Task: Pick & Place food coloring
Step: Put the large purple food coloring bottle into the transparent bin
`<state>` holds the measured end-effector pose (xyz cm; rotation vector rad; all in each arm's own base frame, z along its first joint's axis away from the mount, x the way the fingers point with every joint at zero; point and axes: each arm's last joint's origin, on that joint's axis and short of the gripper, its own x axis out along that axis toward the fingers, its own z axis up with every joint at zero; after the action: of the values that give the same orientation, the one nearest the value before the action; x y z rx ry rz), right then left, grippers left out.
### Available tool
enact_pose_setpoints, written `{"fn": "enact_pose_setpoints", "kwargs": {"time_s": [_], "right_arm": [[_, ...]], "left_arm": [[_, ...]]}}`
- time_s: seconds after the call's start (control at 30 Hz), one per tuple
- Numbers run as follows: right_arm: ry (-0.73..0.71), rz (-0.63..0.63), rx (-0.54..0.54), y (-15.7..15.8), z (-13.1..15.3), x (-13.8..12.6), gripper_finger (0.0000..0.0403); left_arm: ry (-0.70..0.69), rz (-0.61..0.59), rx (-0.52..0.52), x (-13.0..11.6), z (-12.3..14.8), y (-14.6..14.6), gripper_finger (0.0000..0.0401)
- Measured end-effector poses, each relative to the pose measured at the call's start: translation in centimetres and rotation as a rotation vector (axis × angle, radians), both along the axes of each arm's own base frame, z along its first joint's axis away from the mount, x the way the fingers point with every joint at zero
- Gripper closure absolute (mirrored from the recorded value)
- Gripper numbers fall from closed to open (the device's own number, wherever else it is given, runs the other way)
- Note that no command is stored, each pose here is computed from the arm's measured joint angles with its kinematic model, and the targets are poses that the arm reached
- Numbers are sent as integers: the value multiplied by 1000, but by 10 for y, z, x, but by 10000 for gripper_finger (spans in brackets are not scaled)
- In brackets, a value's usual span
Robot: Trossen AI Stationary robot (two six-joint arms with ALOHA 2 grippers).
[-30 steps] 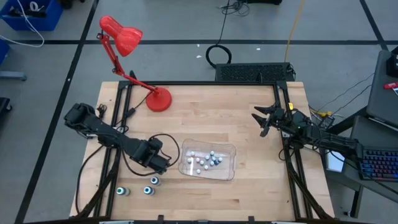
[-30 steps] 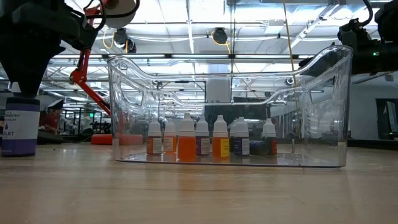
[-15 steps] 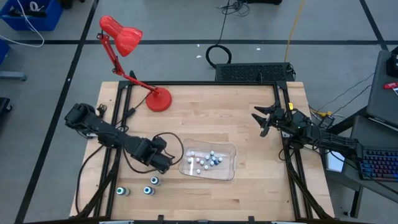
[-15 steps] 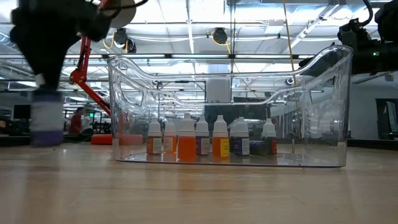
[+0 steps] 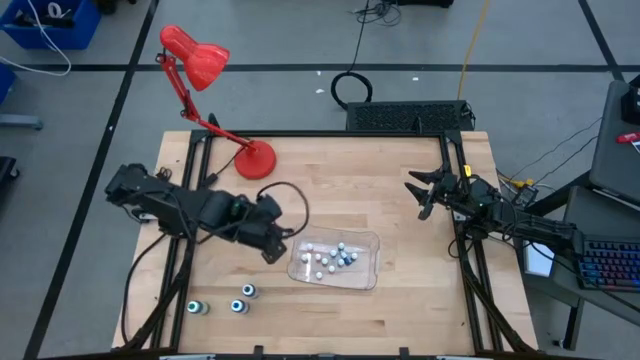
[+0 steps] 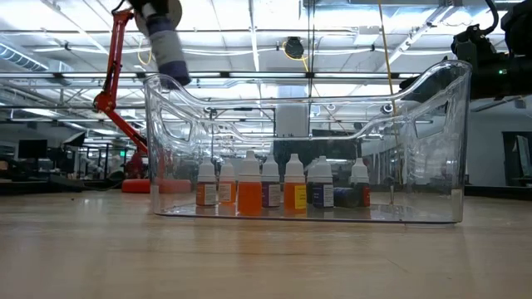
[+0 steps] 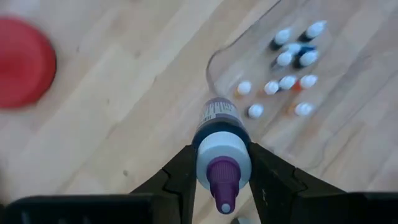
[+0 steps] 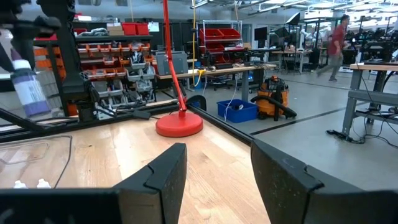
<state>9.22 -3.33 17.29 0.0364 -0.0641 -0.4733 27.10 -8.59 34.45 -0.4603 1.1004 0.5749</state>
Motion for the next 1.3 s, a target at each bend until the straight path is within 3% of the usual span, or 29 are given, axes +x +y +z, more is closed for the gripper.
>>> {"fn": "enact_pose_setpoints", "kwargs": {"time_s": [0.13, 0.37, 0.53, 0.97, 1.3], "right_arm": [[0, 0, 0, 0, 0, 0, 236], [-1, 0, 0, 0, 0, 0, 236], [-2, 0, 0, 0, 0, 0, 236], [-2, 0, 0, 0, 0, 0, 236], [-2, 0, 0, 0, 0, 0, 236]], "left_arm": [[12, -88, 18, 24, 4, 7, 278], [56, -358, -18, 97, 0, 14, 278], [78, -470, 23, 128, 1, 18, 278], [213, -458, -7, 144, -52, 28, 278], [208, -468, -37, 149, -83, 27, 278]]}}
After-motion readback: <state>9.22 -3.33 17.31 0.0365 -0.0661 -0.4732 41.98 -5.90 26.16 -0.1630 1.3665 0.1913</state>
